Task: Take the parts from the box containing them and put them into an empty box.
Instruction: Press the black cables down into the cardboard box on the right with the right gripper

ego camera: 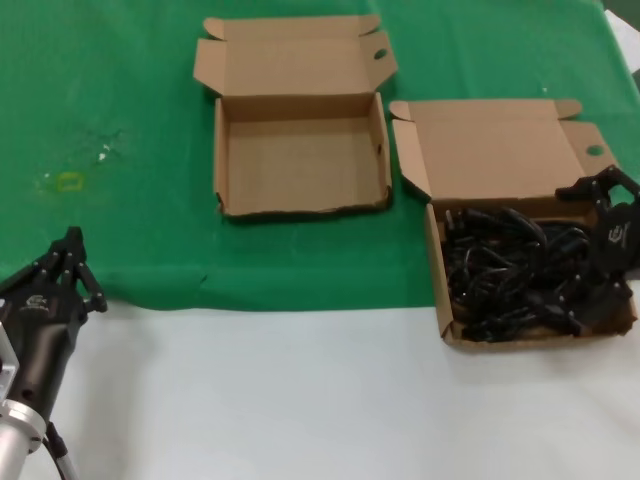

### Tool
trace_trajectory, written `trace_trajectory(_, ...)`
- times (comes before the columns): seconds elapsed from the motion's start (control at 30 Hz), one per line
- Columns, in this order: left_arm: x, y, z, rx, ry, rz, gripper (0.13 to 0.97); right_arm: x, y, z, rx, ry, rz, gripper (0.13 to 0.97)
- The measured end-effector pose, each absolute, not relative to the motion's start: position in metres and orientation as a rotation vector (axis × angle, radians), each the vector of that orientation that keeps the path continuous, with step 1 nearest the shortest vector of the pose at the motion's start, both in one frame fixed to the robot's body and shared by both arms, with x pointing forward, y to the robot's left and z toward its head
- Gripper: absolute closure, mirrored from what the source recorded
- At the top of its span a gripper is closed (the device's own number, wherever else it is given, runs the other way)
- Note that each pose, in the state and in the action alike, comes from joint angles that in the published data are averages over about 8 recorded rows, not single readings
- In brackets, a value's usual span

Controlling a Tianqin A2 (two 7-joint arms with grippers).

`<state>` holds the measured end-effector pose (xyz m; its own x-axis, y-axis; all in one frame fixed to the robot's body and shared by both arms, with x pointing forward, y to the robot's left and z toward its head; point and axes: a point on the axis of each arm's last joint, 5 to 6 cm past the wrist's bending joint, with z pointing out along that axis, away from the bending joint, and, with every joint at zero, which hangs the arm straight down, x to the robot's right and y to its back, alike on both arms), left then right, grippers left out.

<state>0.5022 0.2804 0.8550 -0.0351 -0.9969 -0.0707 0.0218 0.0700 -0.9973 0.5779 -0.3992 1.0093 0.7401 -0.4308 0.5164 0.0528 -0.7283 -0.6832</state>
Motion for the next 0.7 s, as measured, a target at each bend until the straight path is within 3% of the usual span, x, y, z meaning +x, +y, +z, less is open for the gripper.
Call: trace_trajectory(0.7,0.502,0.28,0.855,-1.125,1.253,-1.193,0.953,0.652,-0.41,1.035,-2.428,0.255,-0.856,0.131)
